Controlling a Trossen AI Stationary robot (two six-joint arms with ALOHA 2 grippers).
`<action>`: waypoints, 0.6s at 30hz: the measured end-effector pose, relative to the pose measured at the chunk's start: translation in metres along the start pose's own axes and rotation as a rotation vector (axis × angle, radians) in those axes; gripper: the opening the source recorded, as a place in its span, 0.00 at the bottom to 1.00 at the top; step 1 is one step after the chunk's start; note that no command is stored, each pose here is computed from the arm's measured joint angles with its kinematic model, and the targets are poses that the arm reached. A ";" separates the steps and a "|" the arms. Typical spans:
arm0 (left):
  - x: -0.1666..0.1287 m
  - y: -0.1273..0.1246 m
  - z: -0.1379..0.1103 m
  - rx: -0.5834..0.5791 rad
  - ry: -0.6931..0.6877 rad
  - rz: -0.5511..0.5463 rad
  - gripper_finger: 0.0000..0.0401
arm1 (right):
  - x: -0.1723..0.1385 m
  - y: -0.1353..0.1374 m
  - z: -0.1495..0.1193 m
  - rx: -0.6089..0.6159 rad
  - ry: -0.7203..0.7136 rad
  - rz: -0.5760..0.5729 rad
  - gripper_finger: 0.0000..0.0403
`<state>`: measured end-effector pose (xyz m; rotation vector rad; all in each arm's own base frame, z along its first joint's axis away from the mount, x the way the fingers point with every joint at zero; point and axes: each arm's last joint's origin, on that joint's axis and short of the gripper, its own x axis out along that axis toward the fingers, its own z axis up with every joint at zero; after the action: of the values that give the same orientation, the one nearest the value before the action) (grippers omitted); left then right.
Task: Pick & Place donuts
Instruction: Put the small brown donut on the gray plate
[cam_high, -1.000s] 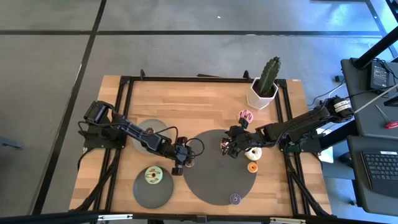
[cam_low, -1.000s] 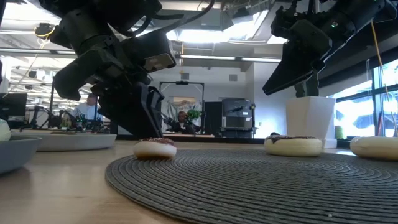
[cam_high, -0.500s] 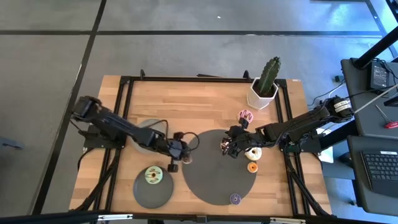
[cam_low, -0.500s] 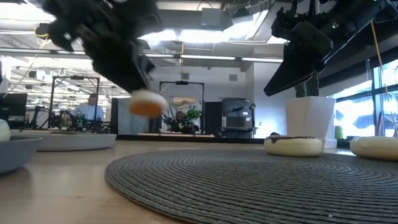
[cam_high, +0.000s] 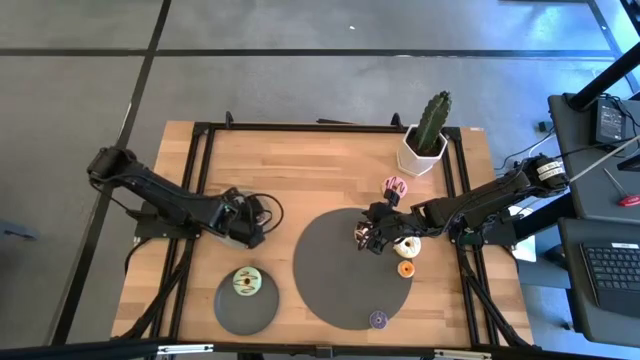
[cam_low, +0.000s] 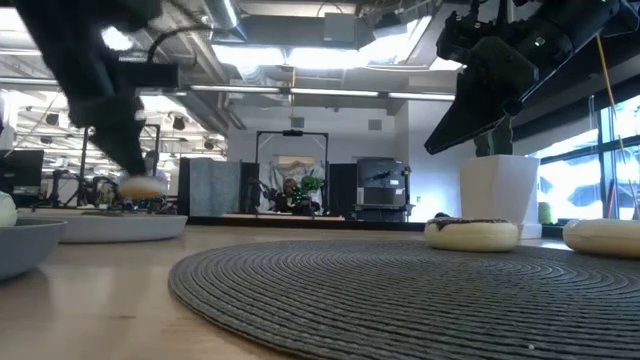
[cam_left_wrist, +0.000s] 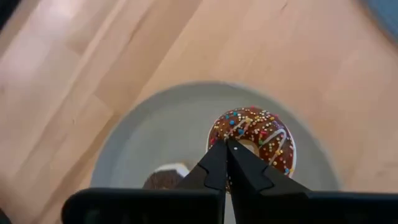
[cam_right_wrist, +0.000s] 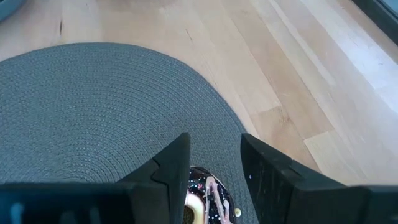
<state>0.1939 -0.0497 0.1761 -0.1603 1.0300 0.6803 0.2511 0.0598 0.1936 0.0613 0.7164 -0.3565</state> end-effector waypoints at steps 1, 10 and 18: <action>0.004 0.001 -0.004 -0.001 0.010 0.008 0.01 | 0.000 0.000 0.000 0.001 0.000 -0.001 0.36; 0.015 0.004 -0.016 -0.017 0.007 0.037 0.01 | 0.000 -0.001 0.000 0.003 -0.001 -0.002 0.36; 0.019 0.006 -0.021 -0.009 0.002 0.058 0.01 | 0.000 -0.001 0.000 0.003 -0.001 -0.002 0.36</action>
<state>0.1812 -0.0452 0.1507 -0.1396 1.0371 0.7375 0.2514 0.0591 0.1937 0.0632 0.7149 -0.3594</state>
